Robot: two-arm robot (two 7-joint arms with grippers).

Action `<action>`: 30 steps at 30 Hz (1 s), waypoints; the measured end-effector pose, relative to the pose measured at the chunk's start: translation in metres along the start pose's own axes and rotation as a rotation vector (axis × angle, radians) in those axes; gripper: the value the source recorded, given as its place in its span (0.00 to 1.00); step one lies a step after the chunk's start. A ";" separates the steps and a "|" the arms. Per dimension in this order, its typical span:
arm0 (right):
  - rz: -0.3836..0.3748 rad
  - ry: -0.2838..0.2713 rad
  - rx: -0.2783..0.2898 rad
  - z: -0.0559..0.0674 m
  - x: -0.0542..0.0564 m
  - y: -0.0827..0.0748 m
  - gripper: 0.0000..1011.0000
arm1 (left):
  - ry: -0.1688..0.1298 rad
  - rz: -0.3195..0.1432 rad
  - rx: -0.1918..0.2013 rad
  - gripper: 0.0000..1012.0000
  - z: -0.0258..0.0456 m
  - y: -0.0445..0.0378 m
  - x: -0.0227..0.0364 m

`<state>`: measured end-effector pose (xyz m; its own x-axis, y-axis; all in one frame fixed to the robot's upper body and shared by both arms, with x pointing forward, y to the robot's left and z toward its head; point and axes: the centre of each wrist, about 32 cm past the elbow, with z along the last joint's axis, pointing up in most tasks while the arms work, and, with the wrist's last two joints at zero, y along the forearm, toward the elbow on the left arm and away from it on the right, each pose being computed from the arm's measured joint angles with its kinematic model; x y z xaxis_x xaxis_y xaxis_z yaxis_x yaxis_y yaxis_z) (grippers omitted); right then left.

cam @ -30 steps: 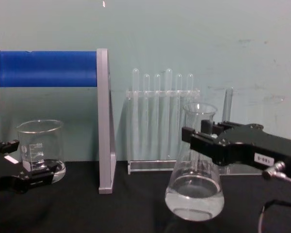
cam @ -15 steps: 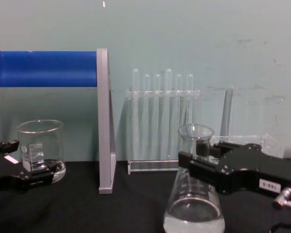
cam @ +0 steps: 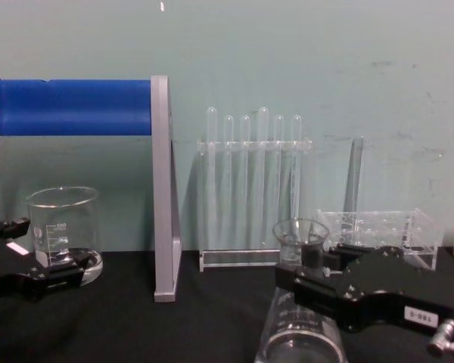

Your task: Grasp the erlenmeyer flask with one hand, shake it three times, then place it back.

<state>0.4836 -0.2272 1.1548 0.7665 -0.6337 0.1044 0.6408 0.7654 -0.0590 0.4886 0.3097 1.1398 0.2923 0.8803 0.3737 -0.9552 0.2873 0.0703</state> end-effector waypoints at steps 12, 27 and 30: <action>0.027 0.001 -0.011 -0.010 0.004 -0.002 0.44 | 0.000 0.000 0.000 0.99 0.0000 0.0000 0.0000; 0.026 0.010 -0.019 -0.013 0.007 -0.006 0.44 | 0.000 0.000 0.000 0.99 0.0000 0.0000 0.0000; 0.027 0.009 -0.021 -0.013 0.007 -0.006 0.44 | 0.000 0.000 0.000 0.99 0.0000 0.0000 0.0000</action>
<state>0.4853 -0.2379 1.1426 0.7838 -0.6139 0.0939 0.6206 0.7797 -0.0827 0.4886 0.3096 1.1398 0.2923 0.8803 0.3737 -0.9552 0.2873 0.0703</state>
